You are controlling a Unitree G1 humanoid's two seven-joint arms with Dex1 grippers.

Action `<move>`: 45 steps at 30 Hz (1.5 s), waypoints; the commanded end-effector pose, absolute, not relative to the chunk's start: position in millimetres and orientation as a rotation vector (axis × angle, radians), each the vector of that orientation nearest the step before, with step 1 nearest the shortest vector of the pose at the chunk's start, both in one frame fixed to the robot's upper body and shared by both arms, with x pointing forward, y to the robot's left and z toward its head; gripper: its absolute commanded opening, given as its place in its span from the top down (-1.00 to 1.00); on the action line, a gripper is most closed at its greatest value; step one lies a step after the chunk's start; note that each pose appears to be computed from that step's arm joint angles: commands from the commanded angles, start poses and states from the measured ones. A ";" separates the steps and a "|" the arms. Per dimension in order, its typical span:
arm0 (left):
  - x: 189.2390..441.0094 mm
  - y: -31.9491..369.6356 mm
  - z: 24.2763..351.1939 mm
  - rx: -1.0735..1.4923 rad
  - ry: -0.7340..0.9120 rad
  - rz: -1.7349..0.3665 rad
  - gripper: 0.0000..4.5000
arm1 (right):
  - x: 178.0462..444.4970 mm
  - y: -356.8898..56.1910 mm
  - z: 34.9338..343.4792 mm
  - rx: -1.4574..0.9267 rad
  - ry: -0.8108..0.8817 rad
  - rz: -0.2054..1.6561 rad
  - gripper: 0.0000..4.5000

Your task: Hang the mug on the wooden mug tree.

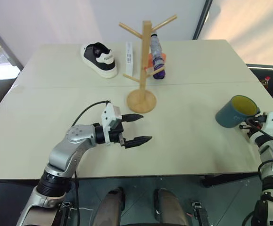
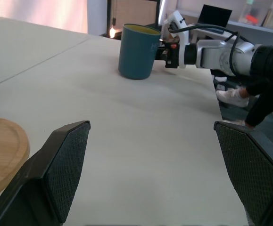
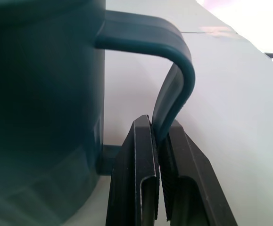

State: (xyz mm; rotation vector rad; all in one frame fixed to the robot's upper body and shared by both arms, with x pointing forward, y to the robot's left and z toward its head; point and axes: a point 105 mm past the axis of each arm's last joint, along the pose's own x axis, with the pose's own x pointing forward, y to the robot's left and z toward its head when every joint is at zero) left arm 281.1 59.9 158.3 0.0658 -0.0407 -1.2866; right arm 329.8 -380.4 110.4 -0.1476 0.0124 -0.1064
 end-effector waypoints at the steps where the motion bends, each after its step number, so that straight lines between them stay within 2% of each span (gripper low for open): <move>1: 291.2 73.5 169.4 0.093 -0.096 -1.219 -1.00 | 336.9 -341.4 159.4 -0.349 -0.095 0.050 0.97; 4: 306.3 96.7 170.4 0.112 -0.102 -1.117 -1.00 | 332.9 -269.8 204.2 -0.544 -0.179 0.300 0.97; 6: 313.8 112.7 170.5 0.129 -0.102 -1.062 -1.00 | 326.8 -224.8 230.5 -0.694 -0.213 0.395 0.97; 9: 320.1 126.4 171.8 0.147 -0.106 -1.018 -1.00 | 318.1 -182.6 251.7 -0.786 -0.246 0.498 0.97; 13: 326.9 142.0 183.8 0.146 -0.150 -0.956 -1.00 | 313.0 -130.5 262.4 -0.857 -0.214 0.648 0.97; 16: 325.4 148.8 198.0 0.121 -0.201 -0.937 -1.00 | 324.6 -117.2 269.6 -0.862 -0.181 0.612 0.97; 25: 308.0 161.8 219.6 0.100 -0.265 -0.957 -1.00 | 334.7 -81.0 282.0 -0.832 -0.133 0.638 0.97; 35: 304.7 166.8 216.6 0.093 -0.235 -0.957 -1.00 | 354.5 -62.9 292.5 -0.807 -0.097 0.623 0.97; 45: 301.6 167.3 216.5 0.090 -0.239 -0.949 -1.00 | 375.2 -58.5 287.6 -0.821 -0.060 0.593 0.97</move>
